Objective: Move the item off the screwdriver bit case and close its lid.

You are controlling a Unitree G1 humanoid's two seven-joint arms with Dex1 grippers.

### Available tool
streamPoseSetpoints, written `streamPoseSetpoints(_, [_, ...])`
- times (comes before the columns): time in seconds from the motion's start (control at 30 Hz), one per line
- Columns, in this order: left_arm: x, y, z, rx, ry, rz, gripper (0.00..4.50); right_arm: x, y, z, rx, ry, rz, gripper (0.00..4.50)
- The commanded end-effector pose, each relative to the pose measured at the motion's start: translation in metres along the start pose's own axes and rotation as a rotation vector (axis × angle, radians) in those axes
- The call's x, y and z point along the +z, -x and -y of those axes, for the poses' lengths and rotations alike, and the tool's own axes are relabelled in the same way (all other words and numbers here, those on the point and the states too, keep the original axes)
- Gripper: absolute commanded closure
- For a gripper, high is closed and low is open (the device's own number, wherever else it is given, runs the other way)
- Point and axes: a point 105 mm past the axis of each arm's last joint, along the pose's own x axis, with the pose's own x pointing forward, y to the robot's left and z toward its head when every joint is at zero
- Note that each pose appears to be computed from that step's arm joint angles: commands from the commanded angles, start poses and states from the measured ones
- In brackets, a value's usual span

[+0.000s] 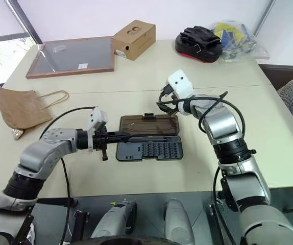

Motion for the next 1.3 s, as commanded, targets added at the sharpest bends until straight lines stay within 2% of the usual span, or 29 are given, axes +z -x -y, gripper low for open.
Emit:
streamPoseSetpoints(0.03, [-0.001,-0.005,-0.002,-0.035,-0.051,-0.015,4.5,0.018,-0.001,0.016,0.022,0.065,0.034,0.07])
streamPoseSetpoints(0.17, [-0.011,-0.009,-0.003,-0.063,-0.053,-0.047,4.5,0.02,-0.003,0.029,0.058,0.145,-0.003,0.07])
streamPoseSetpoints(0.37, [-0.021,-0.009,0.005,-0.102,-0.057,-0.08,4.5,0.011,-0.008,0.033,0.145,0.221,-0.058,0.07])
streamPoseSetpoints(0.6, [-0.028,-0.005,0.005,-0.103,-0.062,-0.111,4.5,-0.017,-0.017,0.017,0.304,0.228,-0.14,0.07])
streamPoseSetpoints(1.17, [-0.032,0.0,0.0,-0.053,-0.069,-0.108,4.5,-0.032,-0.045,-0.001,0.405,0.186,-0.198,0.07])
streamPoseSetpoints(1.23, [-0.032,0.0,0.0,-0.051,-0.07,-0.107,4.5,-0.036,-0.045,-0.003,0.418,0.188,-0.209,0.6])
streamPoseSetpoints(1.3, [-0.032,0.0,0.0,-0.048,-0.071,-0.107,4.5,-0.039,-0.045,-0.005,0.431,0.19,-0.218,1.37])
